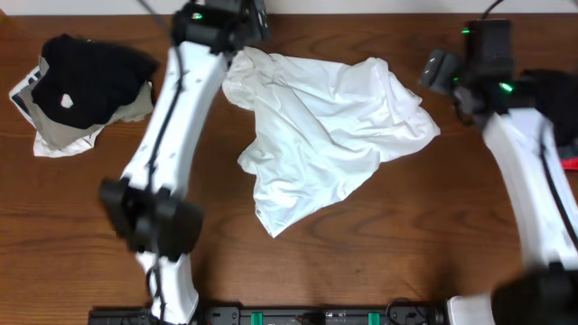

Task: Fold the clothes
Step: 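Lay the shirt down at table center and open both grippers, then move both grippers to the shirt's left and right edges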

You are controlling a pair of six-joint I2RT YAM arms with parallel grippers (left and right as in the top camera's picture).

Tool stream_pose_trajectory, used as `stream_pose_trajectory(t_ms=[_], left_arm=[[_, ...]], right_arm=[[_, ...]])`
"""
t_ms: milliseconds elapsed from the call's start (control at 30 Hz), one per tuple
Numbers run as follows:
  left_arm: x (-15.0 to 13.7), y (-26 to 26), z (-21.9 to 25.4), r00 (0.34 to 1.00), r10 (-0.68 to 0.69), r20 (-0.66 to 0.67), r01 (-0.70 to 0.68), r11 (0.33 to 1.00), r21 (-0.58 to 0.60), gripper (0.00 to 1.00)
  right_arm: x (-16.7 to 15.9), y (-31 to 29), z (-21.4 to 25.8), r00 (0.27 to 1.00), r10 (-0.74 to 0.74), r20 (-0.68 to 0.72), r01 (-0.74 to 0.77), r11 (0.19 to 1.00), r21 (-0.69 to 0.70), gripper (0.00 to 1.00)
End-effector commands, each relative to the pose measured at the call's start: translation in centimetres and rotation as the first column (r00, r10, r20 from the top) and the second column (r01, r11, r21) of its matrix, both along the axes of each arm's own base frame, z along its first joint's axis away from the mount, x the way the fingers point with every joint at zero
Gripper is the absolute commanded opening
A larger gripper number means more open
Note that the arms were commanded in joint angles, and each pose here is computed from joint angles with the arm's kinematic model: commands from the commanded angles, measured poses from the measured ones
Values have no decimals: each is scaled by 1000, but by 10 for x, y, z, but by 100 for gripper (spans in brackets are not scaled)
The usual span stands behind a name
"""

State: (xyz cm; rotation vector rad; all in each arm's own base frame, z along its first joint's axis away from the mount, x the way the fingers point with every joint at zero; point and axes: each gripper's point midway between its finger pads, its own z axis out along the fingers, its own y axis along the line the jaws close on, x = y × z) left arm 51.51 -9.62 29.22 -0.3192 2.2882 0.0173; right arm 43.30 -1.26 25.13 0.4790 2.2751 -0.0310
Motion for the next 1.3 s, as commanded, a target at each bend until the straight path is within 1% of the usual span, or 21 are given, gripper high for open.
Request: stream_pose_trajectory(t_ms=[0, 100, 167, 333, 467, 600, 700, 933, 1100, 1267], left_arm=[[-38, 12, 76, 991, -5, 132, 8, 1000, -27, 98], [-69, 20, 109, 984, -5, 178, 13, 999, -41, 98], [-92, 23, 127, 980, -18, 196, 29, 998, -55, 98], [-148, 9, 154, 967, -141, 210, 175, 973, -152, 98], [-181, 7, 160, 961, -193, 198, 230, 955, -188, 98], [-217, 18, 152, 972, -197, 128, 218, 959, -182, 98], [-236, 23, 148, 976, -197, 95, 212, 961, -180, 98], [-250, 28, 158, 971, -200, 130, 222, 959, -177, 98], [-257, 30, 150, 972, -217, 93, 229, 960, -158, 98], [-259, 31, 138, 973, -227, 42, 231, 962, -142, 98]], right_arm=[[-26, -5, 64, 990, -1, 141, 3, 1000, -15, 99], [-55, -4, 94, 980, 10, 199, -9, 1000, -4, 99], [-75, -4, 104, 977, 11, 211, -11, 1000, -2, 99], [-122, -7, 108, 985, 13, 171, -13, 1000, -3, 99], [-148, -7, 101, 993, 18, 117, -18, 1000, -2, 99], [-172, -4, 92, 998, 38, 56, -38, 999, 14, 99], [-184, -3, 88, 999, 45, 29, -45, 999, 21, 99], [-190, -3, 86, 999, 45, 15, -45, 999, 21, 99], [-196, -3, 78, 999, 47, -27, -46, 999, 23, 99], [-202, 4, 72, 995, 77, -63, -74, 996, 54, 99]])
